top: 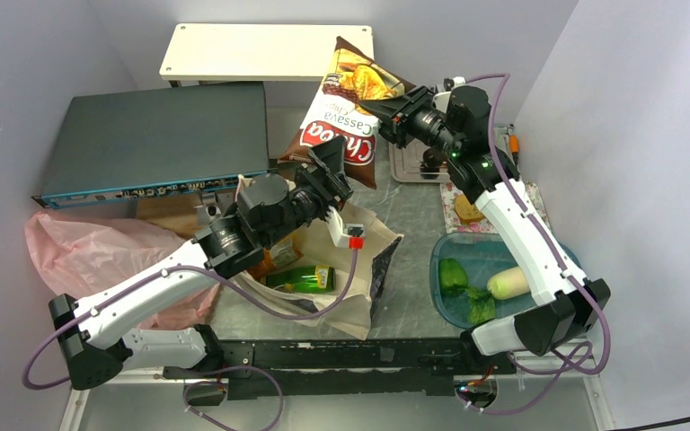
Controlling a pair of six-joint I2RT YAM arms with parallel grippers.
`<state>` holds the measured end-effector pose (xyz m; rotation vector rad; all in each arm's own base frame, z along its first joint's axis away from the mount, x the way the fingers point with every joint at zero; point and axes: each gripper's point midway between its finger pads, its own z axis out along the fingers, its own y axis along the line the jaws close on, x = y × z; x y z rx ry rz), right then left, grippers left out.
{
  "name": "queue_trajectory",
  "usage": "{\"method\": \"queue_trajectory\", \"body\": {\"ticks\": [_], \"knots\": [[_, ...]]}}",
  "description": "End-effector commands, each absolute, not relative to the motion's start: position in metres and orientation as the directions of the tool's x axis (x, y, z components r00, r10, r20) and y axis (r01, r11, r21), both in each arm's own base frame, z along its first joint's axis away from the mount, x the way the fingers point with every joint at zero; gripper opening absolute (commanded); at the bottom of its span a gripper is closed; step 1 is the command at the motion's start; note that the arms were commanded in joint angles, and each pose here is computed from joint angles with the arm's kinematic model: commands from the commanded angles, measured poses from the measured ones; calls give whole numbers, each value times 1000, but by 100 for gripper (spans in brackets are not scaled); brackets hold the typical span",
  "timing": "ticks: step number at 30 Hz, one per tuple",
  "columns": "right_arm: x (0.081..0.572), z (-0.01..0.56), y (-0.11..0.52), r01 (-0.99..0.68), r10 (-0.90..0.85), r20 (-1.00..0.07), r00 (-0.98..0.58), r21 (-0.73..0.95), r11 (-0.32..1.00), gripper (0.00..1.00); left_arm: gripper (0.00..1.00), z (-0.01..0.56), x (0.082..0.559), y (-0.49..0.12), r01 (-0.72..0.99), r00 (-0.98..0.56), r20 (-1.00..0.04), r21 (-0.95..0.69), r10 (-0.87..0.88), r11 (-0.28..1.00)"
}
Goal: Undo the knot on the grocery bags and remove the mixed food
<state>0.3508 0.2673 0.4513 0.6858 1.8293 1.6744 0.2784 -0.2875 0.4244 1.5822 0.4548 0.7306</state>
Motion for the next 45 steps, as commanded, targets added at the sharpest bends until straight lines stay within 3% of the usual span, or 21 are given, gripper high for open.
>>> {"method": "queue_trajectory", "body": {"ticks": [1,4,6,9,12,15,20,25,27,34,38,45], "knots": [[323,478,271,-41,658,-44,-751,999,20,0,63,476,285,-277,-178,662,128,984,739,-11],[320,471,273,-31,655,-45,-754,999,32,0,33,485,282,-276,-179,673,107,984,732,21],[320,471,273,-34,656,-47,-754,999,32,7,19,486,278,-274,-185,682,109,982,723,26],[322,474,272,-64,661,-73,-747,997,38,43,0,486,274,-273,-170,694,92,985,714,39],[324,479,271,-108,668,-107,-737,993,39,81,0,494,273,-268,-138,700,26,985,714,99],[327,484,265,-157,683,-154,-714,986,58,98,0,509,274,-260,-117,684,-44,979,728,169],[333,473,253,-178,705,-211,-677,977,122,100,0,536,289,-233,-100,626,-168,951,762,292],[339,459,241,-199,713,-278,-644,960,194,100,0,568,329,-181,34,519,-422,879,744,475],[339,458,238,-232,706,-318,-633,948,219,100,0,578,344,-159,60,492,-466,861,736,505],[332,458,234,-368,664,-462,-588,884,289,100,0,571,396,-111,22,437,-415,892,798,452],[331,453,232,-373,656,-465,-595,882,286,100,0,567,433,-76,-26,392,-383,904,836,427],[327,450,228,-390,648,-482,-589,873,294,100,0,536,475,-44,40,398,-336,936,854,350]]}}
